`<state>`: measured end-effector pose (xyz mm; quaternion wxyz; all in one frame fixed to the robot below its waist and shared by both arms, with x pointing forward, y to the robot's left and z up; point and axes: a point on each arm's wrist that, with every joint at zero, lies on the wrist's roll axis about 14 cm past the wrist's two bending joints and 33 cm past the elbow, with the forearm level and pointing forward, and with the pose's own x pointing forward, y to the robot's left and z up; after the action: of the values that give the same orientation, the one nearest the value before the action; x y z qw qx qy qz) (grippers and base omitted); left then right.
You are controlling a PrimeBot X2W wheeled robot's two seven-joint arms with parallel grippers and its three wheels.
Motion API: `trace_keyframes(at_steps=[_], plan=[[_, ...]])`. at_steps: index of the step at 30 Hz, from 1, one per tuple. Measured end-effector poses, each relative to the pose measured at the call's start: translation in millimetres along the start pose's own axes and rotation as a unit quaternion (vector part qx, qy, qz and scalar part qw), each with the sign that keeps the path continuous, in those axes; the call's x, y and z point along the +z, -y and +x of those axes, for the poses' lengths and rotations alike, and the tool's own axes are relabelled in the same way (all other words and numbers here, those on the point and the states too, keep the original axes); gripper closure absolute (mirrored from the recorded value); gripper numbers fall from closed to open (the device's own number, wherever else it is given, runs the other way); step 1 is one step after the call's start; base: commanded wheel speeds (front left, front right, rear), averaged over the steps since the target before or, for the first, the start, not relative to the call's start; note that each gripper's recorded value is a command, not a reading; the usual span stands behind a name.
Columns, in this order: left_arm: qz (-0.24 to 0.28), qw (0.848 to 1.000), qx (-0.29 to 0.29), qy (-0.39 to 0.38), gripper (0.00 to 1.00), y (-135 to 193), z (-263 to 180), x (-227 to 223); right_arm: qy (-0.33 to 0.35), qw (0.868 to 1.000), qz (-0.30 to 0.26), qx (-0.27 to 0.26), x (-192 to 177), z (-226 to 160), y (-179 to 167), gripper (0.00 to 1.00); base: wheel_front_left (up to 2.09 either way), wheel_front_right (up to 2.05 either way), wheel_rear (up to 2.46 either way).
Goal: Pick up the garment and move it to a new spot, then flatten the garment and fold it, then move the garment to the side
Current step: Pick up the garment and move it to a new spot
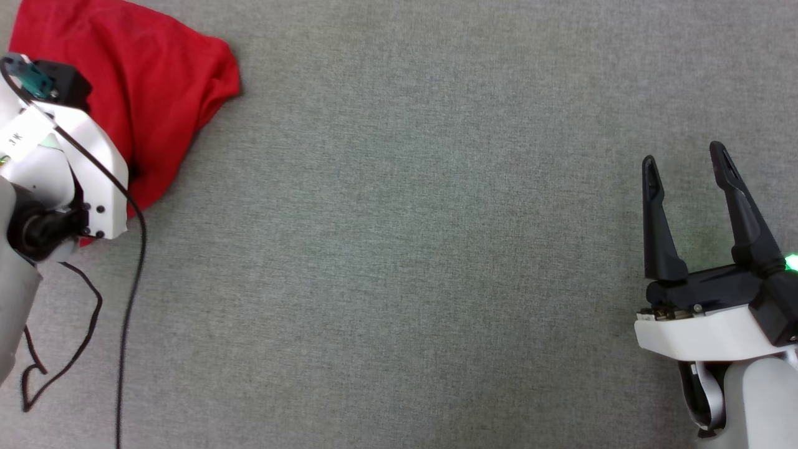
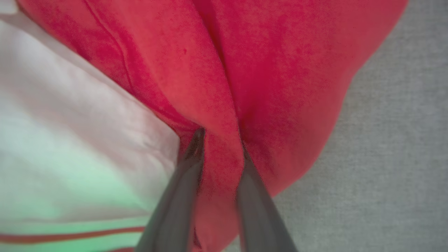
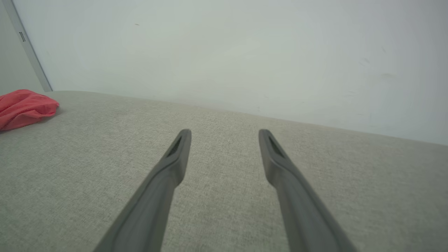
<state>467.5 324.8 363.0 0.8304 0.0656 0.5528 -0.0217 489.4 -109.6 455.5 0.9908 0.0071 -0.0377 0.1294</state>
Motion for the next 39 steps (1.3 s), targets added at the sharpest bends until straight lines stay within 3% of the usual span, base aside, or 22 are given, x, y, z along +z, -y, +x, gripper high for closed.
trace_keyframes(at_steps=[7, 16, 24, 30, 35, 39], plan=[[0.054, 0.993, 0.01, 0.106, 1.0, 4.2, -34.2, 36.9, 0.022, 1.0, 0.009, 0.005, 21.0, -1.1, -5.7, 0.0, 0.0, 0.0, 0.0], [0.151, 0.949, -0.015, 0.275, 1.0, 49.2, -112.7, 106.3, 0.052, 0.998, 0.02, 0.004, 54.5, -13.8, -8.8, 0.0, 0.0, 0.0, 0.0], [0.245, 0.891, -0.098, 0.369, 1.0, 150.2, -148.0, 148.3, 0.06, 0.998, 0.017, -0.033, 70.1, -36.6, 14.8, 0.0, 0.0, 0.0, 0.0], [0.309, 0.833, -0.178, 0.424, 1.0, 243.9, -167.0, 172.1, 0.061, 0.995, 0.01, -0.076, 75.7, -54.7, 43.0, 0.0, 0.0, 0.0, 0.0], [0.343, 0.792, -0.25, 0.438, 1.0, 320.5, -167.9, 170.7, 0.052, 0.992, 0.0, -0.116, 73.9, -70.3, 68.9, 0.0, 0.0, 0.0, 0.0], [0.371, 0.77, -0.304, 0.421, 1.0, 375.8, -154.7, 150.1, 0.045, 0.989, -0.007, -0.144, 70.9, -80.6, 87.4, 0.0, 0.0, 0.0, 0.0]])
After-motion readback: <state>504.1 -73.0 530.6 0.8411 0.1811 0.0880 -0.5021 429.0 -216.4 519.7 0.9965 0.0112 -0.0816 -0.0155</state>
